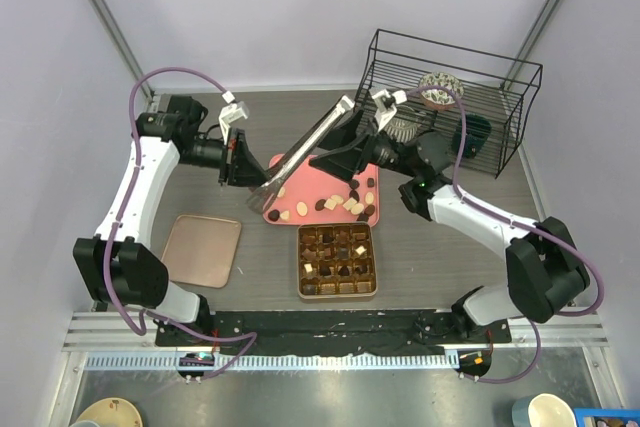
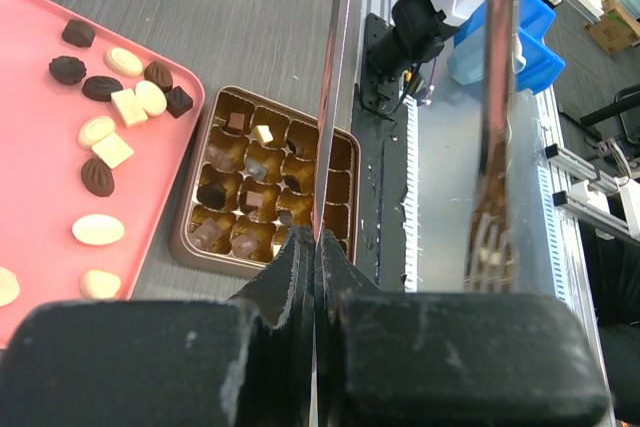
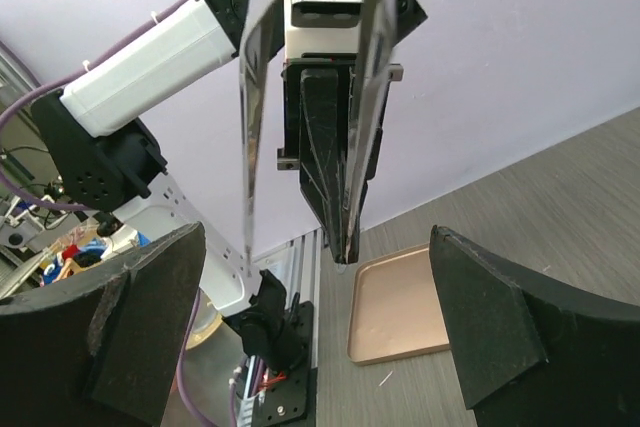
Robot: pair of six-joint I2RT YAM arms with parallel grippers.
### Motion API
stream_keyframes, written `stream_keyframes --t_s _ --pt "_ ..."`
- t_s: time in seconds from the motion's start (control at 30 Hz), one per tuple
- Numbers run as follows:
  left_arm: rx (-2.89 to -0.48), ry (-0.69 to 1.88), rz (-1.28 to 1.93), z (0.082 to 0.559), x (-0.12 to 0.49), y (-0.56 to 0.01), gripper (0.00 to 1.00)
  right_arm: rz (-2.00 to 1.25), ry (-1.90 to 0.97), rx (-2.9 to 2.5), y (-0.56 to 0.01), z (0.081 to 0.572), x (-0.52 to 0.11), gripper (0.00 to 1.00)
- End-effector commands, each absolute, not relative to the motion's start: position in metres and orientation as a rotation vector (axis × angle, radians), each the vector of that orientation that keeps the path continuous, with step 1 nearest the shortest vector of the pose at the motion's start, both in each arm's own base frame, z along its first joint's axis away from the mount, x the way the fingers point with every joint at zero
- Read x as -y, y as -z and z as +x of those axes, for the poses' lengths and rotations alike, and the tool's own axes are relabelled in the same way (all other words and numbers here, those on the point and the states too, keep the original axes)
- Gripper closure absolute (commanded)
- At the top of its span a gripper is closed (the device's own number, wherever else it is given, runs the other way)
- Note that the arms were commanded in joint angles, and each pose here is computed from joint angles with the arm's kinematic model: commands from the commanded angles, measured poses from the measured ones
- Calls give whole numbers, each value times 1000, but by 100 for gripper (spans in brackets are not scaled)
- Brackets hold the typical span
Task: Pack the chocolate
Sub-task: Pick up the clamp from the center of the board.
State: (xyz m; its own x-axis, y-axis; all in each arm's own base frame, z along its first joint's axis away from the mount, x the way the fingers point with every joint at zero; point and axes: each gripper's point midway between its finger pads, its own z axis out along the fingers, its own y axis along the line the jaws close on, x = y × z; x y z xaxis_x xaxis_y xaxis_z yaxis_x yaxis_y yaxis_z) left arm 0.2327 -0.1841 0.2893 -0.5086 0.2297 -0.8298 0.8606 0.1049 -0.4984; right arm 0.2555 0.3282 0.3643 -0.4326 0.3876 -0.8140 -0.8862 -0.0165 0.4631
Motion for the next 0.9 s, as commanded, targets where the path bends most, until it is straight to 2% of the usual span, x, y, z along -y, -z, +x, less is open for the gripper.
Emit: stream_keyframes --t_s 0.0,0.5,0.6,0.63,0.83,0.87 --pt "-2004 1677 893 181 184 -304 100 -673 -1548 -1193 -389 246 -340 0" --pt "-2012 1628 941 172 180 -296 100 -727 -1580 -1199 -395 241 -372 0" --pt "-2011 1625 943 170 180 -296 100 -726 -1580 -1232 -389 244 -374 12" --pt "-2010 1621 946 170 180 -296 100 -729 -1580 -1240 -387 244 -375 19" --pt "-2009 1607 957 167 179 -296 100 -731 -1561 -1256 -387 244 -373 36" --pt "-2008 1606 958 167 179 -296 100 -731 -1557 -1254 -388 244 -373 43"
